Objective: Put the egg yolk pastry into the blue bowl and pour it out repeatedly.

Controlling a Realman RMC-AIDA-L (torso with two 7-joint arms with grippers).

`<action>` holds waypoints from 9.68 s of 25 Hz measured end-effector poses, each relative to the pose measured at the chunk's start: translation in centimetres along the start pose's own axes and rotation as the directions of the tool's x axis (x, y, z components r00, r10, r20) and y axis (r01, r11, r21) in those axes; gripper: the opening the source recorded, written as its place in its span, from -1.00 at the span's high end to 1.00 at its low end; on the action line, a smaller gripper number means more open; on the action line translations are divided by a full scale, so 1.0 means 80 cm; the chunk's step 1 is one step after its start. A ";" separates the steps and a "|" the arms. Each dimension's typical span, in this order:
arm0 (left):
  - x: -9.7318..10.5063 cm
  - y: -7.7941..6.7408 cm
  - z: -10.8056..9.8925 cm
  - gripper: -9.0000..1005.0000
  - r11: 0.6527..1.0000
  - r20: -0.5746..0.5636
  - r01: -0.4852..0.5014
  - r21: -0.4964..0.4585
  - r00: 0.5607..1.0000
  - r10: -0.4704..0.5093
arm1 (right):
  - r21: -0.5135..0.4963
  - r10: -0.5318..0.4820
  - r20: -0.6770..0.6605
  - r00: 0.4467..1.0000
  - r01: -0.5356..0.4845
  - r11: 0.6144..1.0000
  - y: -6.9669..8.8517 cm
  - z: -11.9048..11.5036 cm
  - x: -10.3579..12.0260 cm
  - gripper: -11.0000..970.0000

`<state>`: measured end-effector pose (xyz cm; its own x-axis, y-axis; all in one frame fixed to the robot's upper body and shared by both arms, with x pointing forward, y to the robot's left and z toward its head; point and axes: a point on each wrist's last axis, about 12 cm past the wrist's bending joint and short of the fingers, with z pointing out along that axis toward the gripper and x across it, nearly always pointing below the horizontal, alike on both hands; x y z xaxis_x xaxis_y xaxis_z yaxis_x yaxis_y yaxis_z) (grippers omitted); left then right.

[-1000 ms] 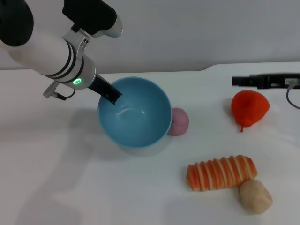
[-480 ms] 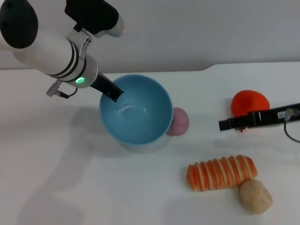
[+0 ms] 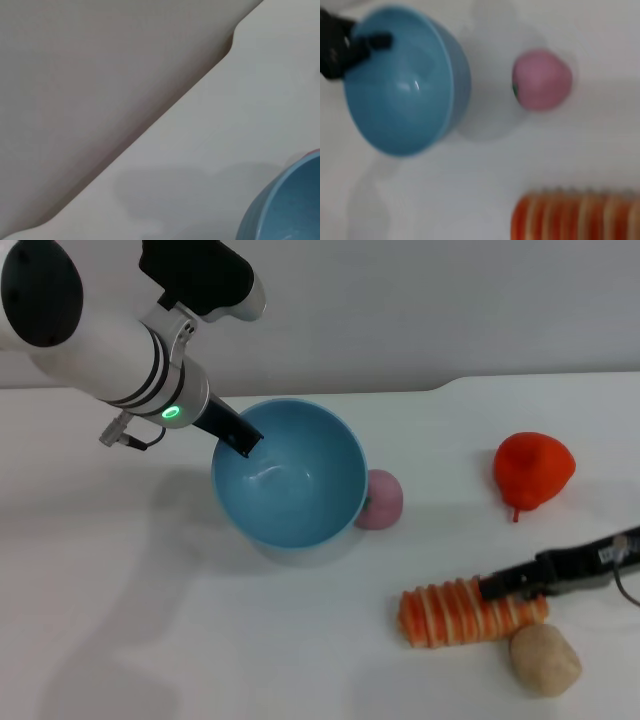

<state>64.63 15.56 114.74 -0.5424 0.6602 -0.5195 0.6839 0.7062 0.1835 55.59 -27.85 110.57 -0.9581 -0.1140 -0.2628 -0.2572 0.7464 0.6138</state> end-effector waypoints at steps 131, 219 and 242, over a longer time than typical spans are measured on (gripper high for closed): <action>0.001 -0.018 0.012 0.98 0.999 0.044 -0.051 -0.001 0.998 0.051 | 0.139 -0.530 0.705 0.472 0.640 0.756 0.037 -0.005 -0.060 -0.02; -0.116 -0.108 -0.005 0.98 0.932 0.695 -0.238 -0.274 0.621 0.363 | 0.589 -0.522 0.791 0.319 -0.169 0.790 -0.131 0.025 0.131 -0.47; 0.011 -0.006 -0.008 0.99 0.999 0.050 -0.033 0.034 0.998 0.032 | 0.507 -0.481 0.852 0.205 -0.096 0.857 -0.119 -0.005 0.076 -0.47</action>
<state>63.53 15.99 114.70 -0.4954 0.6686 -0.5545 0.7179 0.6745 0.1719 52.17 -35.94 103.43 0.0351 0.1762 -0.9837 -0.0642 0.9827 0.1738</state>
